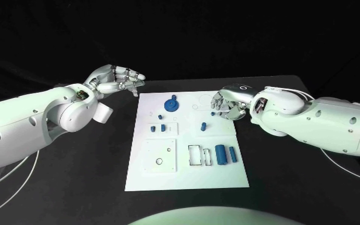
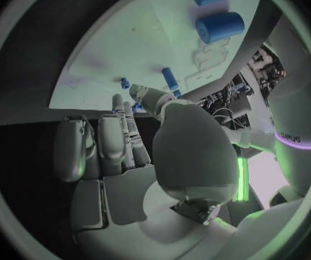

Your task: Assemble the parts on the task board

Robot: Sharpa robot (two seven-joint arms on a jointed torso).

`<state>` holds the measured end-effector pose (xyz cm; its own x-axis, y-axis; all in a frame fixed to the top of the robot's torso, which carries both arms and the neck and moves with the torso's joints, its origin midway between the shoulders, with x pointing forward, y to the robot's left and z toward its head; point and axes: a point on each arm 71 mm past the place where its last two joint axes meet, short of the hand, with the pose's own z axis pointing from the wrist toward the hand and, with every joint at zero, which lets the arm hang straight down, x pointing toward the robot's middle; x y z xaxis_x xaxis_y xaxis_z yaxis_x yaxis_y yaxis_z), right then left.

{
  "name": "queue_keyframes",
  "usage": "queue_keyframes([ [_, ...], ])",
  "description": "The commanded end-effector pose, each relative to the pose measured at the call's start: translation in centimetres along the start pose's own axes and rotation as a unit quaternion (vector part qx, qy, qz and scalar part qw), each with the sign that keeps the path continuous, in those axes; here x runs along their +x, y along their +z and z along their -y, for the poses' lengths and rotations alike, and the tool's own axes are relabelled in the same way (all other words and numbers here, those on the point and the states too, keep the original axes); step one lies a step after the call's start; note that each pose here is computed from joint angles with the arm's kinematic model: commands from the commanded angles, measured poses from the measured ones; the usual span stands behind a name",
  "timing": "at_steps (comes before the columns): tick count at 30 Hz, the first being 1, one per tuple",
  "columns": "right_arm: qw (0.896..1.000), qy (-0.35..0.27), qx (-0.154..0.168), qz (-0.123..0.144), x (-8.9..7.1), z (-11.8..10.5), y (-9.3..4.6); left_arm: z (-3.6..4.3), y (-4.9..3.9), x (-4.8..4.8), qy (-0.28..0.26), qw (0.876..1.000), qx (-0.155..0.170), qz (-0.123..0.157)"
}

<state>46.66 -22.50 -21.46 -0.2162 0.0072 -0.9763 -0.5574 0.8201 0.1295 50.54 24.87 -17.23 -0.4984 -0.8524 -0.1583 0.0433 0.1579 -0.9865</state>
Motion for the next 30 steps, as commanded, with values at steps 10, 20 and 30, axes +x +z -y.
queue_keyframes([
  [10,0.994,-0.107,-0.004,-0.012,0.4,-2.0,1.4,1.18,-0.12,1.15,-0.087,0.995,0.048,0.013],
  [20,0.992,-0.123,-0.001,-0.023,1.1,-2.2,1.9,1.25,-0.26,1.31,-0.09,0.995,0.046,0.018],
  [30,0.991,-0.132,0.003,-0.034,1.7,-2.0,2.0,1.21,-0.41,1.15,-0.091,0.995,0.043,0.02],
])
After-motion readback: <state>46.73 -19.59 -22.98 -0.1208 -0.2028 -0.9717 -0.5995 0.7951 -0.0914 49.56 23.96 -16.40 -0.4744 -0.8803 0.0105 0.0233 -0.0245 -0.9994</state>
